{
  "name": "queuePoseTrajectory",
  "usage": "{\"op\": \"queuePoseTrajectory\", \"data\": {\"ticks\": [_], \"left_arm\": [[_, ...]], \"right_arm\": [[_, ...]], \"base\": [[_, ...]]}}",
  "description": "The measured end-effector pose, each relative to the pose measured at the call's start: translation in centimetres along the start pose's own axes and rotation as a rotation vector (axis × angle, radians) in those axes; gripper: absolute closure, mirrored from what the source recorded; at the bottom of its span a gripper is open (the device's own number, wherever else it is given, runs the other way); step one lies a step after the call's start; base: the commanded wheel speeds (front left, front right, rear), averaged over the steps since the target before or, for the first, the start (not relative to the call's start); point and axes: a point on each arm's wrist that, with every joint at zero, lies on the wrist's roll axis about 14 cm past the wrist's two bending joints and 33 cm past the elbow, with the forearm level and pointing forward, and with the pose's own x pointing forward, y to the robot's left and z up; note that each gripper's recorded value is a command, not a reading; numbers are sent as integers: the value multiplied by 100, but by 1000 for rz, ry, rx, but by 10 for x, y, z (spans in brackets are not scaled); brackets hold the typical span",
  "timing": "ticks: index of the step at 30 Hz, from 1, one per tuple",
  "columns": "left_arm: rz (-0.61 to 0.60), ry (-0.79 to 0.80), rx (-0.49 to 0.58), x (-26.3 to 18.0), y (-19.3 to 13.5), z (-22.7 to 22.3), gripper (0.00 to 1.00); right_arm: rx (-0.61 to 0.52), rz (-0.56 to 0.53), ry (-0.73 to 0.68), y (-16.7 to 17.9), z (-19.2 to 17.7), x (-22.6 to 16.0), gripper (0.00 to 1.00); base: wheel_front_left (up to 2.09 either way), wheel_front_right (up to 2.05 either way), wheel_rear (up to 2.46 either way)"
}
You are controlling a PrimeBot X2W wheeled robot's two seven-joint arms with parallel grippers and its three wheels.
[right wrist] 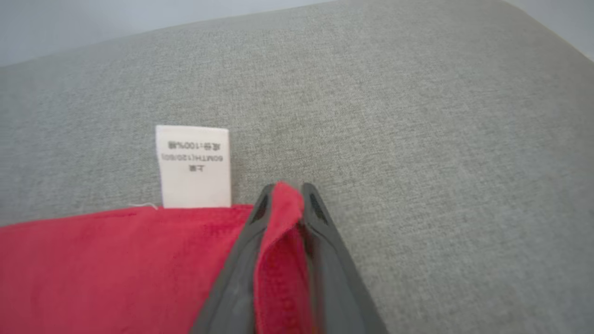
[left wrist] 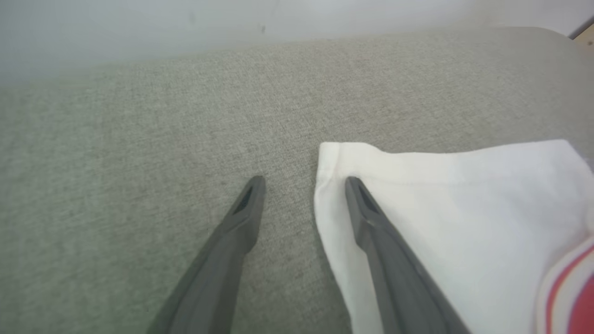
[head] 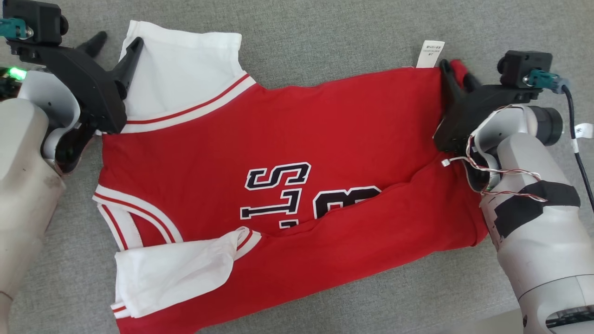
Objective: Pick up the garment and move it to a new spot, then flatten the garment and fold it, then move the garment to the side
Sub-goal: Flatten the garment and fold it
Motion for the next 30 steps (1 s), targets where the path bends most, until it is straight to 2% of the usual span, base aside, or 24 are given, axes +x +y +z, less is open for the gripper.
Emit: {"op": "queuePoseTrajectory", "data": {"ticks": [6,14,19,25,30], "left_arm": [[-8,-26,-8,-3,-5,3,100],[-40,-201,-7,-24,-19,52,100],[-84,-303,-1,-54,-32,69,100],[-142,-381,-26,-96,-50,69,100],[-118,-400,-79,-129,-54,50,100]], "right_arm": [[-10,23,-29,5,8,-2,100],[-42,59,-145,12,38,-13,100],[-62,82,-195,15,43,-29,100],[-83,97,-239,11,42,-51,100],[-75,113,-259,13,35,-61,100]], "base": [[0,0,0],[0,0,0],[0,0,0],[0,0,0],[0,0,0]]}}
